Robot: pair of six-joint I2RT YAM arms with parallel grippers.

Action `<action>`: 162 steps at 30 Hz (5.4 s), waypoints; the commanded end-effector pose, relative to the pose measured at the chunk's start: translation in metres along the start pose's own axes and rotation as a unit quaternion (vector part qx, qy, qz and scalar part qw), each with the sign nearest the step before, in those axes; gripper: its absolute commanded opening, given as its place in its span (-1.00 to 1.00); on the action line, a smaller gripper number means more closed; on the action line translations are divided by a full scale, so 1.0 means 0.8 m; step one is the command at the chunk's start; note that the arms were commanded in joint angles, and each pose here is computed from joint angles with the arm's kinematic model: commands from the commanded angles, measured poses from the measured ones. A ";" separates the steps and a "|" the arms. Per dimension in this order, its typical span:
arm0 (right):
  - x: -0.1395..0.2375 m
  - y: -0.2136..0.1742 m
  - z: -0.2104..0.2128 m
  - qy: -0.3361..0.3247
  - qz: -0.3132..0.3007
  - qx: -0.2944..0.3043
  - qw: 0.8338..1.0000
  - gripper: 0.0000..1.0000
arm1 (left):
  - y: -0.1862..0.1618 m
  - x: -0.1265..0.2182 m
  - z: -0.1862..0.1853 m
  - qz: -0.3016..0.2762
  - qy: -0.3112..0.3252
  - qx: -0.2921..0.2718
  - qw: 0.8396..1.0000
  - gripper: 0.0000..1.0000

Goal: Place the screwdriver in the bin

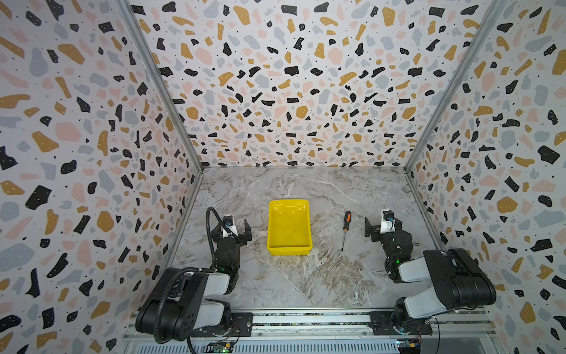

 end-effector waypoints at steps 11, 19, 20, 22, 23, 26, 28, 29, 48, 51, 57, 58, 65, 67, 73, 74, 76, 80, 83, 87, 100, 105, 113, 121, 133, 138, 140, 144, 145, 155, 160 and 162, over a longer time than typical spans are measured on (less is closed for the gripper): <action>0.040 0.080 0.030 -0.018 -0.035 -0.012 0.999 0.98 | 0.076 -0.007 0.020 0.057 0.084 -0.006 0.995 1.00; 0.070 0.094 0.000 -0.148 0.084 -0.266 0.949 0.98 | 0.114 0.025 0.005 0.136 -0.017 0.112 0.984 1.00; 0.077 0.080 -0.012 -0.184 0.105 -0.293 0.932 0.99 | 0.109 0.029 -0.001 0.132 -0.046 0.111 0.984 0.99; 0.076 0.062 -0.021 -0.138 0.131 -0.305 0.933 0.98 | 0.093 0.035 -0.005 0.139 -0.063 0.113 0.982 0.99; 0.078 0.054 -0.024 -0.128 0.139 -0.317 0.929 0.98 | 0.085 0.036 -0.003 0.147 -0.050 0.123 0.980 1.00; 0.088 0.025 -0.032 -0.154 0.166 -0.325 0.918 0.98 | 0.053 0.038 0.011 0.183 0.027 0.148 0.971 0.99; 0.096 0.008 -0.037 -0.180 0.168 -0.325 0.913 0.98 | 0.038 0.038 0.019 0.203 0.071 0.144 0.966 1.00; 0.100 0.001 -0.038 -0.183 0.166 -0.323 0.914 0.98 | 0.034 0.037 0.023 0.210 0.090 0.144 0.963 1.00; 0.081 -0.038 -0.038 -0.208 0.213 -0.319 0.900 0.98 | 0.014 0.073 0.059 0.186 0.182 0.226 0.939 1.00; 0.079 -0.046 -0.047 -0.219 0.234 -0.333 0.887 0.98 | 0.010 0.075 0.054 0.167 0.154 0.247 0.942 0.99; 0.079 -0.052 -0.054 -0.209 0.246 -0.359 0.876 0.98 | -0.002 0.074 0.052 0.170 0.158 0.258 0.938 0.99; 0.080 -0.051 -0.055 -0.209 0.244 -0.359 0.876 0.98 | -0.003 0.073 0.052 0.172 0.158 0.257 0.938 0.99; 0.083 -0.046 -0.048 -0.178 0.225 -0.365 0.886 0.98 | -0.001 0.086 0.069 0.169 0.218 0.249 0.929 0.99; 0.085 -0.047 -0.051 -0.192 0.223 -0.364 0.884 0.98 | 0.000 0.091 0.074 0.165 0.233 0.251 0.925 1.00; 0.100 -0.054 -0.067 -0.249 0.224 -0.373 0.865 0.99 | -0.005 0.086 0.063 0.159 0.189 0.258 0.934 0.99; 0.101 -0.052 -0.066 -0.240 0.230 -0.384 0.861 0.99 | -0.006 0.085 0.062 0.163 0.187 0.256 0.934 0.99; 0.099 -0.050 -0.057 -0.188 0.237 -0.405 0.863 0.98 | -0.006 0.083 0.062 0.168 0.189 0.253 0.934 0.99; 0.092 -0.040 -0.031 -0.107 0.244 -0.397 0.878 0.98 | -0.009 0.080 0.060 0.177 0.190 0.249 0.933 1.00; 0.086 -0.021 -0.005 -0.091 0.241 -0.339 0.905 0.98 | -0.010 0.080 0.061 0.178 0.196 0.249 0.932 1.00; 0.071 0.004 0.037 -0.061 0.227 -0.279 0.931 0.98 | -0.010 0.082 0.063 0.173 0.200 0.252 0.931 1.00; -0.067 -0.005 0.112 -0.012 0.423 -0.192 0.886 0.37 | -0.008 0.094 0.069 0.128 0.200 0.281 0.930 0.99; -0.082 -0.015 0.130 0.007 0.454 -0.182 0.872 0.21 | -0.009 0.095 0.070 0.124 0.200 0.284 0.930 0.99; -0.084 -0.017 0.131 0.002 0.455 -0.179 0.872 0.19 | -0.009 0.094 0.070 0.124 0.201 0.285 0.929 0.98; -0.086 -0.023 0.131 -0.002 0.459 -0.176 0.871 0.10 | -0.009 0.094 0.070 0.124 0.201 0.285 0.929 0.98; -0.089 -0.032 0.134 -0.001 0.467 -0.175 0.867 -0.08 | -0.009 0.095 0.070 0.124 0.202 0.284 0.929 0.98; -0.087 -0.039 0.131 -0.011 0.472 -0.168 0.866 -0.15 | -0.010 0.095 0.070 0.124 0.202 0.284 0.929 0.98; -0.086 -0.041 0.129 -0.015 0.472 -0.165 0.866 -0.25 | -0.009 0.095 0.070 0.124 0.202 0.284 0.929 0.98; -0.082 -0.040 0.126 -0.020 0.473 -0.157 0.867 -0.47 | -0.010 0.095 0.070 0.124 0.202 0.284 0.929 0.98; -0.080 -0.039 0.124 -0.024 0.472 -0.156 0.868 -0.59 | -0.009 0.095 0.070 0.124 0.201 0.285 0.929 0.98; -0.027 -0.019 0.102 -0.043 0.448 -0.140 0.882 -0.72 | -0.010 0.095 0.069 0.124 0.198 0.288 0.929 0.98; 0.001 0.021 0.101 -0.085 0.411 -0.058 0.906 -0.81 | -0.012 0.094 0.067 0.123 0.193 0.291 0.929 0.98; 0.010 0.044 0.114 -0.082 0.390 -0.040 0.916 -0.81 | -0.013 0.093 0.066 0.122 0.191 0.291 0.929 0.98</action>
Point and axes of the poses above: each gripper's point midway between its finger pads, its own x axis back along the fingers, its own z axis along the line the jaws close on, y = z × x, the point moved 7 cm from there along x, back along the fingers, and after that the axes turned 7 degrees about -x, right-handed, at the moved point
